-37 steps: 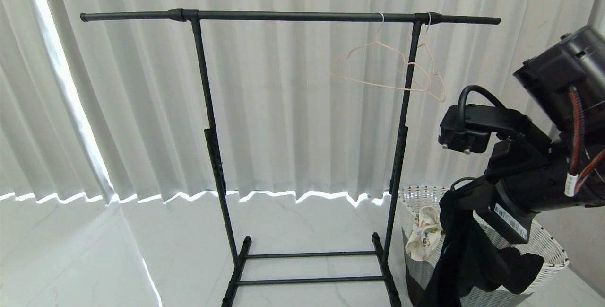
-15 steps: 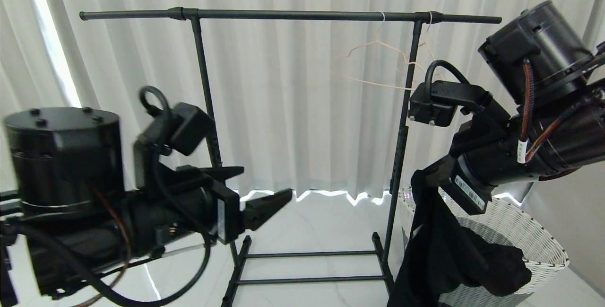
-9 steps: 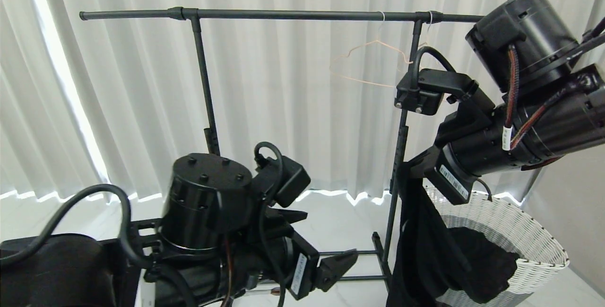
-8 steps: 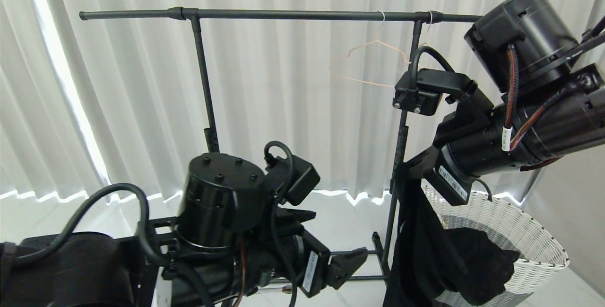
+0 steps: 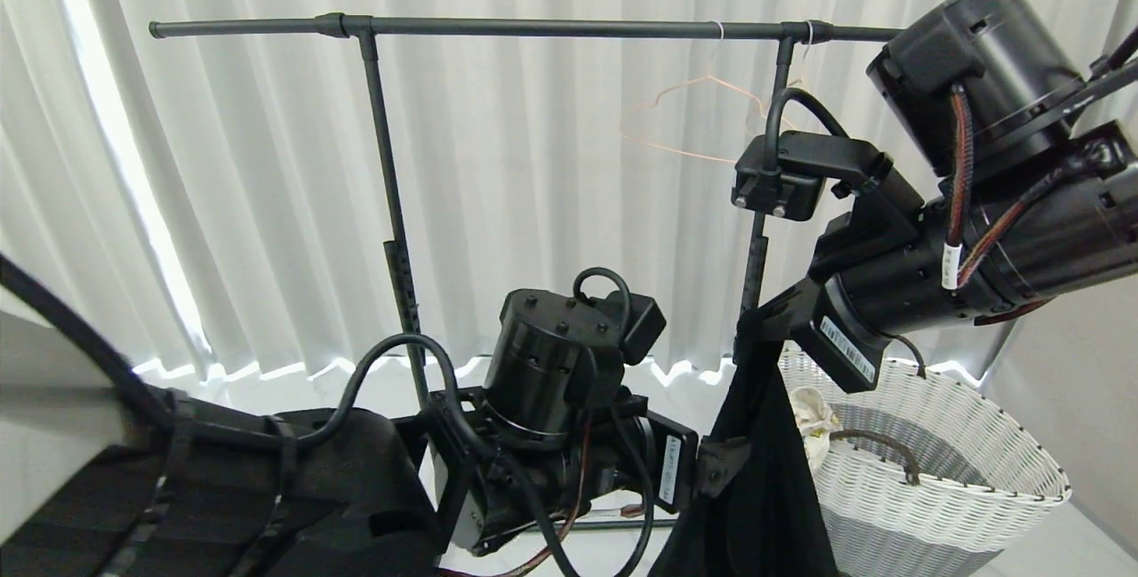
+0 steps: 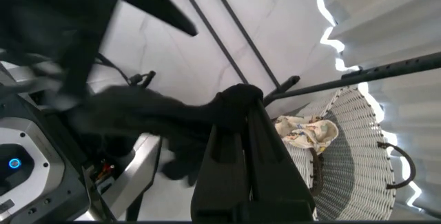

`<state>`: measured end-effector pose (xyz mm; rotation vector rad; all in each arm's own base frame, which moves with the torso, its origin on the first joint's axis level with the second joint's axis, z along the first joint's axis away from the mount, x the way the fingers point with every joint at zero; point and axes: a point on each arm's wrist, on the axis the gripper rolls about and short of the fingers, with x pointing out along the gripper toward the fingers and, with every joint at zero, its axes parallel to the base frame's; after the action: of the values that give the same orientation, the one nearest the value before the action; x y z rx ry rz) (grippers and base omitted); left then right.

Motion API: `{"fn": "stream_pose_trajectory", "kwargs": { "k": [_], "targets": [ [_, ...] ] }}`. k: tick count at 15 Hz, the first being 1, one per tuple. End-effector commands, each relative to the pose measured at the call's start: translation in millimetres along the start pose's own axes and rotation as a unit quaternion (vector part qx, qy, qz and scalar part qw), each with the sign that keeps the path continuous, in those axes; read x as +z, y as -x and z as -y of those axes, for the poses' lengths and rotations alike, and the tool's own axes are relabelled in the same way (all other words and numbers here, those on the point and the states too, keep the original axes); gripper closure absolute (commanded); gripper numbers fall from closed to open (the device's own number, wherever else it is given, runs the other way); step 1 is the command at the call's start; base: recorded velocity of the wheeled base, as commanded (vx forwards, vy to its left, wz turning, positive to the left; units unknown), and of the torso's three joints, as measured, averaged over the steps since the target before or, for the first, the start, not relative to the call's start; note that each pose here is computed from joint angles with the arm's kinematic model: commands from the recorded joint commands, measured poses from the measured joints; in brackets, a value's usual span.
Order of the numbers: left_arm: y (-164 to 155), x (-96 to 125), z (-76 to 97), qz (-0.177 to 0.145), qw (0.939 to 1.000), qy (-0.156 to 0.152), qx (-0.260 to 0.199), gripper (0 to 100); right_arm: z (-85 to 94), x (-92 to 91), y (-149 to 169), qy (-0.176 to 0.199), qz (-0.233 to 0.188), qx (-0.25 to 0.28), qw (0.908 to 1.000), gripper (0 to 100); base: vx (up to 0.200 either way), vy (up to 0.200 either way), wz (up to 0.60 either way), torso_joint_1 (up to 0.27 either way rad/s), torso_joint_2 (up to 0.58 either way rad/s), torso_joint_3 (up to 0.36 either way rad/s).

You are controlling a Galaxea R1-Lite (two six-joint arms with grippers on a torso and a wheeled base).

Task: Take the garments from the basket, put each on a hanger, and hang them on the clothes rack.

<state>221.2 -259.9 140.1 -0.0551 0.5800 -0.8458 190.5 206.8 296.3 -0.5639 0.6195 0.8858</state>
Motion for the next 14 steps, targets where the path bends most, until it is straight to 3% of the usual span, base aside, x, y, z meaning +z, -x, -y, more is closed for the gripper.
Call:
{"fn": "stream_pose_trajectory", "kwargs": {
  "k": [1, 4, 7, 9, 12, 14],
  "targets": [
    [-23.3, -12.1, -16.9, -0.021, 0.9985, 0.033, 0.039, 0, -0.5, 0.3, 3.5, 0.001, 0.005, 0.0, 1.0, 100, 0.0, 0.0, 0.0, 0.0, 0.0, 0.0],
    [-11.1, -33.4, -24.7, -0.049, 0.9956, 0.036, 0.071, 0, -0.9, 0.6, 1.6, 0.001, 0.003, 0.0, 1.0, 100, 0.0, 0.0, 0.0, 0.0, 0.0, 0.0],
    [18.8, -25.6, -18.6, -0.026, 0.9973, 0.036, 0.058, 0, -1.8, 0.6, 0.1, 0.002, 0.001, 0.002, 1.0, 100, 0.0, 0.0, 0.0, 0.0, 0.0, 0.0],
    [42.2, -10.7, -8.5, 0.005, 0.9994, 0.032, 0.016, 0, -6.7, 2.0, 0.1, 0.008, 0.004, 0.008, 0.9999, 100, 0.0, 0.0, 0.0, 0.0, 0.0, 0.0],
    [41.5, 2.7, -5.8, 0.027, 0.9992, 0.03, 0.007, 0, -9.7, 2.8, 0.2, 0.012, 0.005, 0.012, 0.9998, 100, 0.0, 0.0, 0.0, 0.0, 0.0, 0.0],
    [25.9, -7.4, -11.1, 0.007, 0.9988, 0.033, 0.036, 0, -10.8, 3.4, 1.1, 0.013, 0.007, 0.013, 0.9998, 100, 0.0, 0.0, 0.0, 0.0, 0.0, 0.0]
  ]
}}
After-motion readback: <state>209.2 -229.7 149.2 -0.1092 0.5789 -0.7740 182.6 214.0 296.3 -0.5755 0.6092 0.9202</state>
